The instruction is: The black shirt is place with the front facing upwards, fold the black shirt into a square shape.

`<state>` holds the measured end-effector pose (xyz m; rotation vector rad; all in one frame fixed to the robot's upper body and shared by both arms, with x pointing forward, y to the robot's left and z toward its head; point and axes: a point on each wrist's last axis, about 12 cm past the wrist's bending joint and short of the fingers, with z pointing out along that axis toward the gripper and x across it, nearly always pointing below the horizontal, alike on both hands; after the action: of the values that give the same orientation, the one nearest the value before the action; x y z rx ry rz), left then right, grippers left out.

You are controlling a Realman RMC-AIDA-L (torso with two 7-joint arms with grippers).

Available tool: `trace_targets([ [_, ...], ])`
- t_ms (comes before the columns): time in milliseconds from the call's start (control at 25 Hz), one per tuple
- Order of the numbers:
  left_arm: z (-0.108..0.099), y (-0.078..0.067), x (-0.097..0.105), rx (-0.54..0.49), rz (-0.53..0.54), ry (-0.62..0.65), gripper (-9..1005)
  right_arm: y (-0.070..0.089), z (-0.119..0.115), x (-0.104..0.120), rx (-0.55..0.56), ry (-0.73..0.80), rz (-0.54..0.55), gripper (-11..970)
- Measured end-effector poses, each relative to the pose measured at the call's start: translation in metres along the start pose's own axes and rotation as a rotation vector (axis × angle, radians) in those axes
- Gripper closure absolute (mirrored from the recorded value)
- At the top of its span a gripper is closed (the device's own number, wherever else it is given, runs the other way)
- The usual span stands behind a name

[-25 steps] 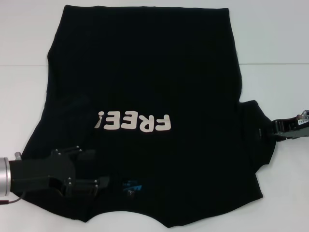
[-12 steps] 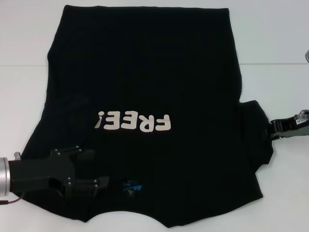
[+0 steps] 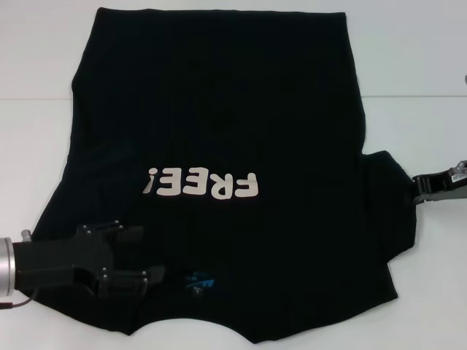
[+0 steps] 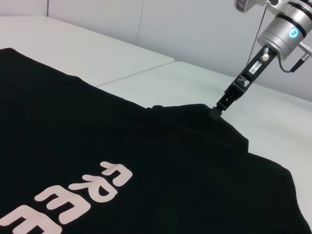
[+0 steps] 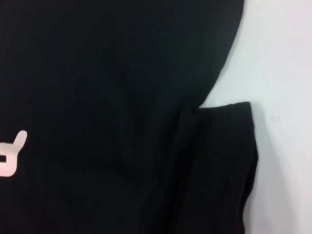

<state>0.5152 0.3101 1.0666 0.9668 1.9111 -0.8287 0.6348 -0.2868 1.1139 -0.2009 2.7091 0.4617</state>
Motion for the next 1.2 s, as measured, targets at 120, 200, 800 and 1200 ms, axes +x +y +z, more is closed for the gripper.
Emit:
trace_targets([
  [120, 0.000, 0.000, 0.000, 0.000, -0.001, 0.000, 89, -0.003, -0.006, -0.001, 0.002, -0.012, 0.001, 905],
  [200, 0.000, 0.000, 0.000, 0.000, -0.002, 0.000, 89, -0.006, -0.011, -0.001, 0.004, -0.022, 0.006, 909],
  [800, -0.002, 0.001, 0.000, -0.006, -0.005, 0.000, 89, -0.012, -0.048, -0.012, -0.052, -0.135, 0.004, 916],
  [1200, -0.004, 0.003, 0.000, -0.012, -0.004, 0.004, 88, 0.036, -0.031, -0.030, -0.110, -0.086, -0.119, 919],
])
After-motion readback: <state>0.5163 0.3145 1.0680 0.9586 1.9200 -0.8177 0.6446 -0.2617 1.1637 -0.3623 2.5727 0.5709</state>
